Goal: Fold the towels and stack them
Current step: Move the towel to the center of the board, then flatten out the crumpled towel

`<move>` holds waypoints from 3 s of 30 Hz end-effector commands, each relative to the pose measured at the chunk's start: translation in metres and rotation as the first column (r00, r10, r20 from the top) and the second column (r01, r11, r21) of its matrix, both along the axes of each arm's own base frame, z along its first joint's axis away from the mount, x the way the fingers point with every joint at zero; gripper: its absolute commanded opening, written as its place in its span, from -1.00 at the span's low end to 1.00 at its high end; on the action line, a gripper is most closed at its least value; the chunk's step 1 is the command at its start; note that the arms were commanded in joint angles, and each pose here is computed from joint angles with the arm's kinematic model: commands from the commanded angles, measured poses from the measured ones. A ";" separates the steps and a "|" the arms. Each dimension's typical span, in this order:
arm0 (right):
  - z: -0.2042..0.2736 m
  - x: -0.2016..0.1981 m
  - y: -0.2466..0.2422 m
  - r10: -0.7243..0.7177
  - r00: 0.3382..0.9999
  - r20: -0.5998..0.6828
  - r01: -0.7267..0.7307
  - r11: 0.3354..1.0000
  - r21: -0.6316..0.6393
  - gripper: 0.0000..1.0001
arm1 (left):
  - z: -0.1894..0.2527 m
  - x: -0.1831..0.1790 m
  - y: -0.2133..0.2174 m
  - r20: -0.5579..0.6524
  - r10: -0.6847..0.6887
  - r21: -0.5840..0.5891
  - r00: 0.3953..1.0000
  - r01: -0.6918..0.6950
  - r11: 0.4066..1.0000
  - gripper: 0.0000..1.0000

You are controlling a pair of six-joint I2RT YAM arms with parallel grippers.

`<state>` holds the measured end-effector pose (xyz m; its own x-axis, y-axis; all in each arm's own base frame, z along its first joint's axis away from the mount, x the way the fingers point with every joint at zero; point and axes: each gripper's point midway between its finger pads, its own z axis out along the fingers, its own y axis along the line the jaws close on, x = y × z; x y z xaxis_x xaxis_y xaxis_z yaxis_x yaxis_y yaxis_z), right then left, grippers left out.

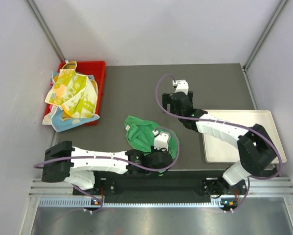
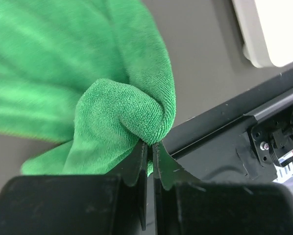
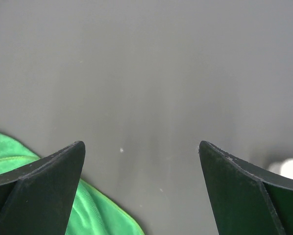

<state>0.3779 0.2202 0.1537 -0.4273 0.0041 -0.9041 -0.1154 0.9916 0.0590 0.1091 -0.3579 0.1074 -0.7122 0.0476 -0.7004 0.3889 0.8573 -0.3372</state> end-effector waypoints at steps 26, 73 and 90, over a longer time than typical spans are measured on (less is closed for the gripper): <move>-0.058 -0.012 0.173 0.579 0.786 -0.217 -0.582 0.811 0.061 0.51 | 0.000 0.180 0.188 0.033 0.597 0.125 0.802 -0.596 0.793 0.17; -0.092 -0.005 0.175 0.563 0.779 -0.276 -0.525 0.826 0.205 -0.49 | -0.049 0.169 0.251 -0.013 0.741 0.107 0.671 -0.736 0.668 -1.00; -0.086 0.026 0.039 0.111 0.948 -0.299 -0.071 0.987 0.142 -0.66 | -0.068 0.170 0.260 -0.079 0.753 0.133 0.653 -0.742 0.658 -1.00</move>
<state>0.3921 0.2839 0.0356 -0.7429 -0.0392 -0.6683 -0.2668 0.9329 0.2419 0.2616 -0.0925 0.0338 -0.6089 -0.4909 -0.6232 -0.4613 0.8582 -0.2253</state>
